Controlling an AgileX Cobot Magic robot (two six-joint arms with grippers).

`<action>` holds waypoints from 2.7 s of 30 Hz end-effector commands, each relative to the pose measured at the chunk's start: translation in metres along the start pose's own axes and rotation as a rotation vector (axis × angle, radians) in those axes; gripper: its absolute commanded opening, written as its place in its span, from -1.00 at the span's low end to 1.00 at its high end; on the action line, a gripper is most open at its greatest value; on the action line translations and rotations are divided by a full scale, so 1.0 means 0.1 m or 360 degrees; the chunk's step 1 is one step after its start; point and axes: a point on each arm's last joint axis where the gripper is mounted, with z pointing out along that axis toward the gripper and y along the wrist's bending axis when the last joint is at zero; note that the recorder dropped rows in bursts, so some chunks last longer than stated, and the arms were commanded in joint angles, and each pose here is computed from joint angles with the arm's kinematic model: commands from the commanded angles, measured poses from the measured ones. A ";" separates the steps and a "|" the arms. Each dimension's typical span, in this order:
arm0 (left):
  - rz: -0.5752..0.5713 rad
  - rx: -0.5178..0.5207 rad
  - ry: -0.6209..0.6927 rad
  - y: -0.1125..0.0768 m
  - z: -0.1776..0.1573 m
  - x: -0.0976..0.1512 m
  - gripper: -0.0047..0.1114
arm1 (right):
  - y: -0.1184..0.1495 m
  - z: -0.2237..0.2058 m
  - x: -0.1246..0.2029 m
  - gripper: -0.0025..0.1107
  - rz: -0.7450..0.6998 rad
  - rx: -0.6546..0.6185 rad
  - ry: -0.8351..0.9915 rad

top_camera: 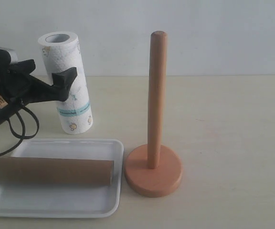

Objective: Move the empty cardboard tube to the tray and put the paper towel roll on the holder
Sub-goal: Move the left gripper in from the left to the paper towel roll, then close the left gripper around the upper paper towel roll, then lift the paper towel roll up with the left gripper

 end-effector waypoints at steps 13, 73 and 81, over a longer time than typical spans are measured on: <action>0.0011 0.0006 0.0008 0.02 0.32 0.08 0.97 | 0.00 0.00 -0.01 -0.96 -0.0007 0.0006 -0.0011; 0.0120 0.0251 -0.0198 -0.06 0.70 -0.09 -0.85 | 0.00 0.00 -0.01 -0.96 -0.0003 0.0004 -0.0022; 0.0102 0.0361 -0.0422 -0.20 0.19 -1.16 -0.85 | 0.00 0.00 -0.01 -0.96 -0.0003 0.0004 -0.0022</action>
